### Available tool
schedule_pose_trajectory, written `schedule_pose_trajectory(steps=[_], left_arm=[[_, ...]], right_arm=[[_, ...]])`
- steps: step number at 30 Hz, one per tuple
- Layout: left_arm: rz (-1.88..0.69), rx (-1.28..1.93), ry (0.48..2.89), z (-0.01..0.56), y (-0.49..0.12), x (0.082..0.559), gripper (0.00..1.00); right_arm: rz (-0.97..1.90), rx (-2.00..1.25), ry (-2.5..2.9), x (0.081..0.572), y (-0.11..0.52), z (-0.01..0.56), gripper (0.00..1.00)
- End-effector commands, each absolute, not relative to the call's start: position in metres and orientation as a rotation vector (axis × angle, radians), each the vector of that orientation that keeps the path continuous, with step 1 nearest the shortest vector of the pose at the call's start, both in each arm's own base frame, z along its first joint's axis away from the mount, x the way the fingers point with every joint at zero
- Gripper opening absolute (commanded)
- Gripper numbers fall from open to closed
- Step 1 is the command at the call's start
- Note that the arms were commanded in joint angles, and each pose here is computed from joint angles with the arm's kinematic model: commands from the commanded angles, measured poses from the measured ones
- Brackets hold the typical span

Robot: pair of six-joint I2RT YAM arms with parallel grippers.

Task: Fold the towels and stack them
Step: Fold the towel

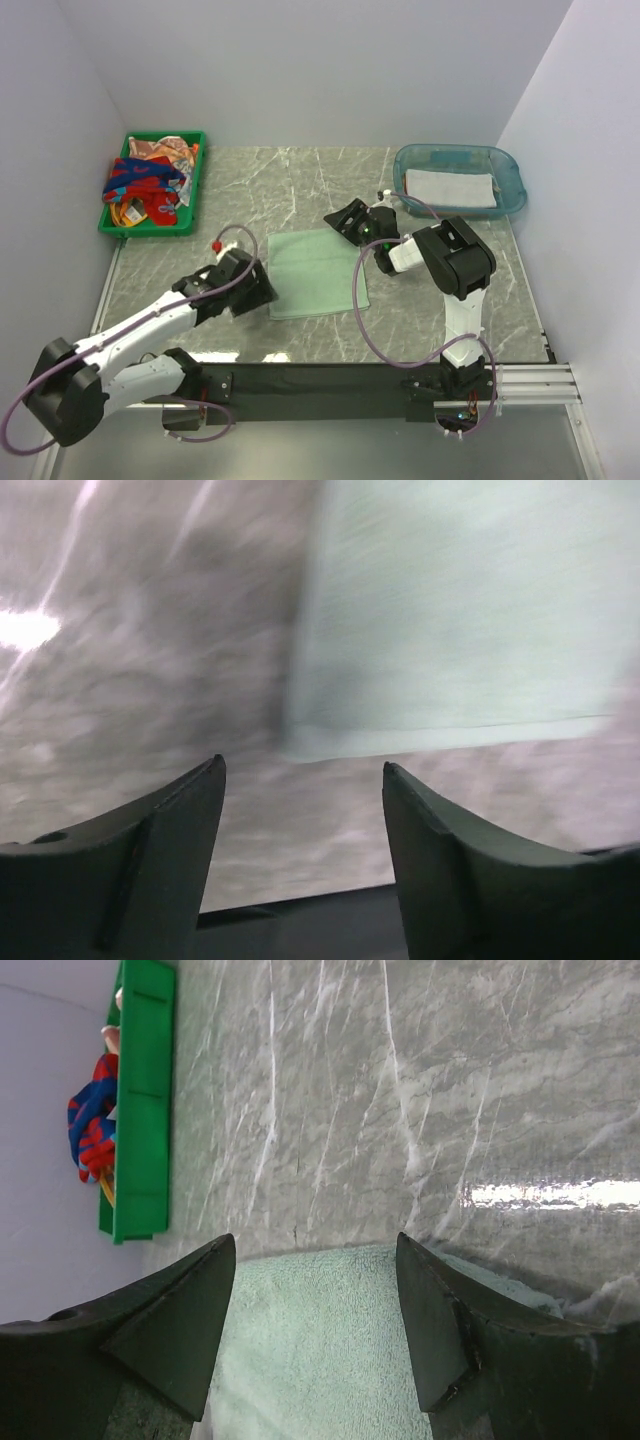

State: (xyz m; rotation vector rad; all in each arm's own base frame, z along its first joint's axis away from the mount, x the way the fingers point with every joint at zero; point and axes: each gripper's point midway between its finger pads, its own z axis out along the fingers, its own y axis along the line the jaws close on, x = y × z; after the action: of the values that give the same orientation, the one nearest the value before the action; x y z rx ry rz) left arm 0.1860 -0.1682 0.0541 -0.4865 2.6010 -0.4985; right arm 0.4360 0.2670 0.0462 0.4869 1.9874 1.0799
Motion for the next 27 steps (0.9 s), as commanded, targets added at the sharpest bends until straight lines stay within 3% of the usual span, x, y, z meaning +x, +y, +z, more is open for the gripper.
schedule_pose_trajectory(steps=[1, 5, 9, 13, 27], left_arm=[[-0.627, -0.479, 2.385, 0.120, -0.185, 0.225, 0.71], [-0.747, -0.462, 2.189, 0.158, -0.207, 0.276, 0.68], [-0.968, -0.517, 1.949, 0.184, -0.220, 0.341, 0.58], [-1.049, -0.524, 1.922, 0.160, -0.240, 0.383, 0.53], [-1.278, -0.521, 1.749, 0.135, -0.275, 0.431, 0.52]], right_arm=[[1.086, 0.474, 1.987, 0.439, 0.271, 0.044, 0.73], [1.091, 0.461, 1.986, 0.440, 0.272, 0.047, 0.73], [1.081, 0.464, 1.996, 0.440, 0.272, 0.045, 0.73], [1.081, 0.477, 2.003, 0.439, 0.271, 0.042, 0.73], [1.064, 0.473, 2.028, 0.438, 0.271, 0.036, 0.73]])
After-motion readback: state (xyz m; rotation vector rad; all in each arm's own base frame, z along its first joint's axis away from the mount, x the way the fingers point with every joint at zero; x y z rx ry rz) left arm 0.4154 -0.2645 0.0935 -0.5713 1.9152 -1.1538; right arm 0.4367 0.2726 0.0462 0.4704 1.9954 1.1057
